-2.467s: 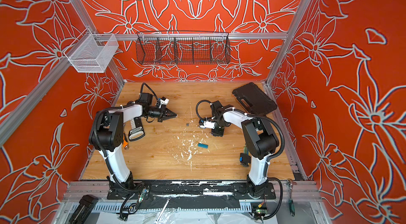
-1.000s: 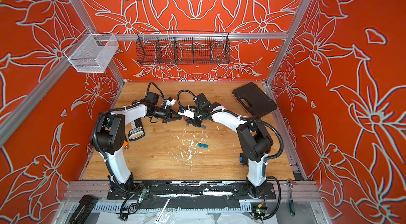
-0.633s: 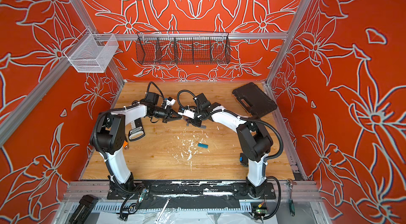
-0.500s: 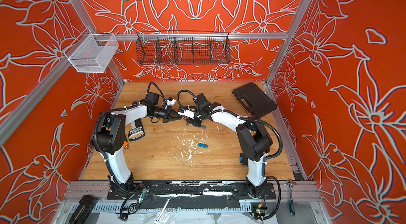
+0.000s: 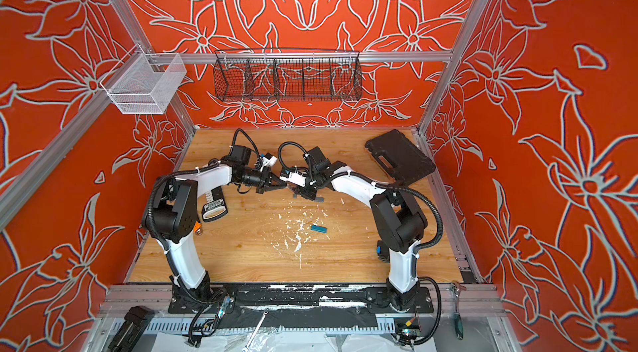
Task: Close the usb drive cover
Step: Close the cover of the USB drive.
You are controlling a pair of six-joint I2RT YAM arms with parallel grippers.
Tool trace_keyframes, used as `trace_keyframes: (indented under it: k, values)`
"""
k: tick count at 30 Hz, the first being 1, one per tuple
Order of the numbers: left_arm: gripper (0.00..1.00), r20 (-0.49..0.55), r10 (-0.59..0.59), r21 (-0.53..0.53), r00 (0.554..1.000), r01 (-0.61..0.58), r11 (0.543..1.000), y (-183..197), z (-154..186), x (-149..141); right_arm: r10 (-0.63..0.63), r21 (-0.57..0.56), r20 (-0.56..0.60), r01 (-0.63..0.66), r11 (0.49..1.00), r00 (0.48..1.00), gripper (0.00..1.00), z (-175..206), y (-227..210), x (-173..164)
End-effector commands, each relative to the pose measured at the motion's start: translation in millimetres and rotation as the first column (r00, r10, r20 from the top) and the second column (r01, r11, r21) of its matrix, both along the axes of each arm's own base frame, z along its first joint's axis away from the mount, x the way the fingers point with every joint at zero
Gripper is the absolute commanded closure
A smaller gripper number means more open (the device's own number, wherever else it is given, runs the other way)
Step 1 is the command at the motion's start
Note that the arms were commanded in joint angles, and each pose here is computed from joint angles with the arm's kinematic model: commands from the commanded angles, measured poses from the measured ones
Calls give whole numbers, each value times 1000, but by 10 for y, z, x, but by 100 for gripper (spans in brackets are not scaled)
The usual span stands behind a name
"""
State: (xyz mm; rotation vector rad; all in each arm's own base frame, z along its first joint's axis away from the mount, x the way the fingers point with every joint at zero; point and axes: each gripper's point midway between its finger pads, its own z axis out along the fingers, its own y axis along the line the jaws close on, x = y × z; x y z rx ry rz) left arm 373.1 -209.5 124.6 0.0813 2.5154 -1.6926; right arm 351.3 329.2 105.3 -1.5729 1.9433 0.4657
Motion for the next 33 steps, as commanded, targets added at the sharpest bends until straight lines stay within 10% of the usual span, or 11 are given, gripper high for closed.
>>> trace_keyframes:
  k: [1,33]
  values:
    - [100,24,-12,10,1000,11,1000,-27,69,-17,-4,14,19,3,1000,1000,88,66,50,32]
    - [100,19,8,15,1000,-8,1000,-100,14,-8,0,74,45,-3,997,999,91,192,179,51]
